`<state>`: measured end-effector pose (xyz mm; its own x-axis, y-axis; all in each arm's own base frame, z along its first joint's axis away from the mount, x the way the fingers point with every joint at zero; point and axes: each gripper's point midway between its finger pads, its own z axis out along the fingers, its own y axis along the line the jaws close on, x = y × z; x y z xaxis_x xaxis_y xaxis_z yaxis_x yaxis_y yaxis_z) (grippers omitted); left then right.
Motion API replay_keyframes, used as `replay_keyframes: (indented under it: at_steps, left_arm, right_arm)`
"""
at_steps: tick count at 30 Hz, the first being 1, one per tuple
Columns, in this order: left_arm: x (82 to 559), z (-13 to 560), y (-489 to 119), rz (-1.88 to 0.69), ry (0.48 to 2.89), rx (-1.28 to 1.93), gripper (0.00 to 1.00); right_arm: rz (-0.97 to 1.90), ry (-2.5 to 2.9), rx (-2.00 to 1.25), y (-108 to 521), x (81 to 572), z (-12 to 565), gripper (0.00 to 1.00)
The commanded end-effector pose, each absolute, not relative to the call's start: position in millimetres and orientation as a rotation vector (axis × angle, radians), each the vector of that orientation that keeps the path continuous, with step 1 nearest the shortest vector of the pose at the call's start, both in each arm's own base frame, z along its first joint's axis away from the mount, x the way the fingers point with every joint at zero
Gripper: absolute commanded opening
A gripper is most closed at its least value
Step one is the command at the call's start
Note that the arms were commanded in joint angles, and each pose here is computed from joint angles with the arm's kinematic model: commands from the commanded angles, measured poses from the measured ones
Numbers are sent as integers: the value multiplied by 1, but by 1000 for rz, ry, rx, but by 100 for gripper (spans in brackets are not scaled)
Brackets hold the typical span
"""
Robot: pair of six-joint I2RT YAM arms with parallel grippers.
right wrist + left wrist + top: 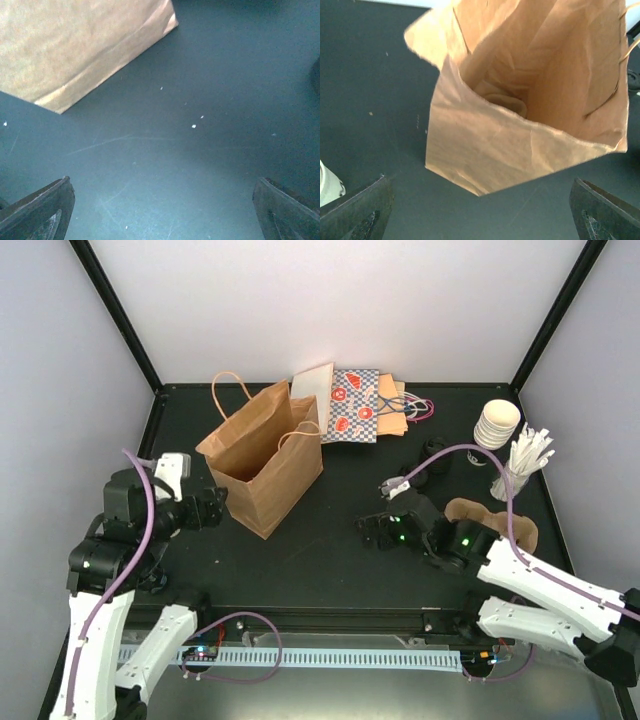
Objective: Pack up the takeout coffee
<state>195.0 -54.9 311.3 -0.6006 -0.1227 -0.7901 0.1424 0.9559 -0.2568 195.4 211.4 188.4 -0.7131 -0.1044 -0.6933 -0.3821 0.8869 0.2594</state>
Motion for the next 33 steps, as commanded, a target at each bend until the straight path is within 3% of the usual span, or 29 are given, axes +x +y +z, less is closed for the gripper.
replay_keyframes:
  at_steps: [1,14,19,21,22,27,33]
  left_arm:
    - [180,295,-65,-490,2218,-24,99]
    - [164,223,-63,-618,2289,-330,99]
    - [162,196,-54,-604,2297,-481,90]
    - [161,185,-54,-609,2310,-521,80]
    - [161,180,-54,-616,2314,-534,70]
    - [169,155,-66,-699,2338,-552,6]
    - [191,118,-88,-869,2338,-576,2]
  right_arm:
    - [692,2373,-327,237,188,175,100]
    - [747,2428,-334,248,183,154,100]
    - [733,2430,-324,247,184,152,100]
    - [725,2433,-314,246,185,151,100]
    - [720,2434,-311,245,185,150,100]
    - [709,2433,-303,243,186,150,100]
    - [704,2410,-291,239,187,154,100]
